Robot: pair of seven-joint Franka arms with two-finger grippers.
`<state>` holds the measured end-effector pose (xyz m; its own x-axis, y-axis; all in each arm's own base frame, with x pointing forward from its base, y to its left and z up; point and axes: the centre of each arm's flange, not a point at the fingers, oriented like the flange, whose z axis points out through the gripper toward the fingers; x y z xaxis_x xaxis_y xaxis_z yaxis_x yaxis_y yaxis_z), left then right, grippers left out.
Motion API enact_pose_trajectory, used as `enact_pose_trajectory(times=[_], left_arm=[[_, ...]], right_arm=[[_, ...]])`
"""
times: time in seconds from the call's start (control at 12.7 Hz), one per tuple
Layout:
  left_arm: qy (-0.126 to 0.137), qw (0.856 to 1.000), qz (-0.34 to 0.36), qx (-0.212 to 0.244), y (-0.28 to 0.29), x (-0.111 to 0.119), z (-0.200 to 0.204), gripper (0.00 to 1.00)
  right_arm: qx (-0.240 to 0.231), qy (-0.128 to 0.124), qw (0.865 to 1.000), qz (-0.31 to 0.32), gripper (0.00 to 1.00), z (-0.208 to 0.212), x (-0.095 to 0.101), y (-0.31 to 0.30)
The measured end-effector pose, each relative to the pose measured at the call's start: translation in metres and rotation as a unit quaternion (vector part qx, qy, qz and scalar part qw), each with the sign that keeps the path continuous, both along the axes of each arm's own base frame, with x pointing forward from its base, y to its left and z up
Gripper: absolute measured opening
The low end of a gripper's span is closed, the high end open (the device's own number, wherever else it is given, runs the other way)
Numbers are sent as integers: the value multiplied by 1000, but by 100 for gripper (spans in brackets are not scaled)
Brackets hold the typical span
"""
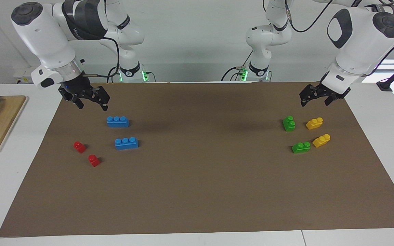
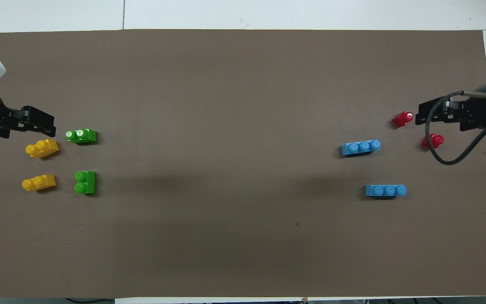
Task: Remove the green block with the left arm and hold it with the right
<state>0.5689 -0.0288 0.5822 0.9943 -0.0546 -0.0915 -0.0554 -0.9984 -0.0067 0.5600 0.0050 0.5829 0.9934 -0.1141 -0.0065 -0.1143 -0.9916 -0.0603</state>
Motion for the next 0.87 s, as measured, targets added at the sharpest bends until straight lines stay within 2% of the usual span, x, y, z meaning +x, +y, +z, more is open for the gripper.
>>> enact_pose_trajectory(times=[0.32, 0.87], left_arm=[[-9, 1000, -7, 1, -8, -8, 12, 100], [-13, 1000, -7, 1, -8, -10, 15, 100]], right_arm=[[-27, 17, 998, 60, 100, 20, -15, -4], [-27, 20, 998, 61, 100, 33, -18, -3]])
